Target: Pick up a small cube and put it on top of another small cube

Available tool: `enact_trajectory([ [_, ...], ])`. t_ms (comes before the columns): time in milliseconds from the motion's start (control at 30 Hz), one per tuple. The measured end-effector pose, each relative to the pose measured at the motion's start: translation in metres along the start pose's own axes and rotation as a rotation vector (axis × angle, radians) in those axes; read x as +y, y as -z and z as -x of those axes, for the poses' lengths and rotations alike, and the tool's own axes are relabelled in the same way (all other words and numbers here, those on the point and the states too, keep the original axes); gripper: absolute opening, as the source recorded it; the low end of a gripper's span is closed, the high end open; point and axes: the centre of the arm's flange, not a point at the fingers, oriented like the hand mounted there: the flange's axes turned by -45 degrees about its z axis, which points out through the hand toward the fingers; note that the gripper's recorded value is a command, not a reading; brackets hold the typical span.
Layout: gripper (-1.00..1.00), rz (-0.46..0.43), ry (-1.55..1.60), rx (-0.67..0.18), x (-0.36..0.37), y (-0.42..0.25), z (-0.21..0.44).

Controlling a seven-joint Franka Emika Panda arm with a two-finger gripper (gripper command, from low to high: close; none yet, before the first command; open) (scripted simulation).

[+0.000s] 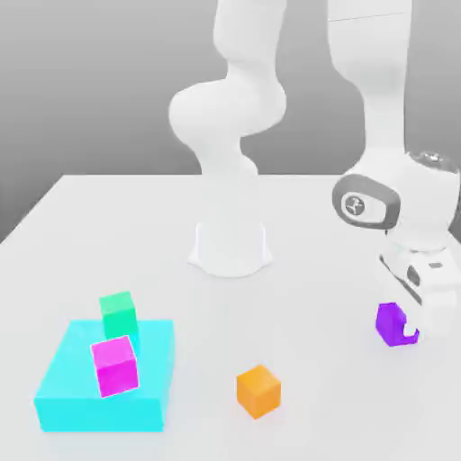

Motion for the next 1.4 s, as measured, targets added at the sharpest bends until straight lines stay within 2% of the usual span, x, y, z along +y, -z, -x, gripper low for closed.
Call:
enact_trajectory([
  [267,-1.0,0.002,-0.024,-0.002,0.007,0.062,0.008],
  [467,-1.0,0.014,-0.289,-0.011,0.063,0.099,0.112],
  [667,-1.0,0.018,-0.539,-0.017,0.081,0.13,0.221],
  [867,-1.0,0.013,-0.817,-0.015,0.061,0.157,0.339],
  [1067,-1.0,0.002,-1.094,-0.003,0.003,0.178,0.442],
  [1300,-1.0,-0.003,-1.175,0.007,-0.018,0.128,0.467],
  [1333,1.0,-0.002,-1.176,0.005,-0.019,0.12,0.467],
  [1400,1.0,-0.002,-1.176,0.005,-0.019,0.12,0.467],
])
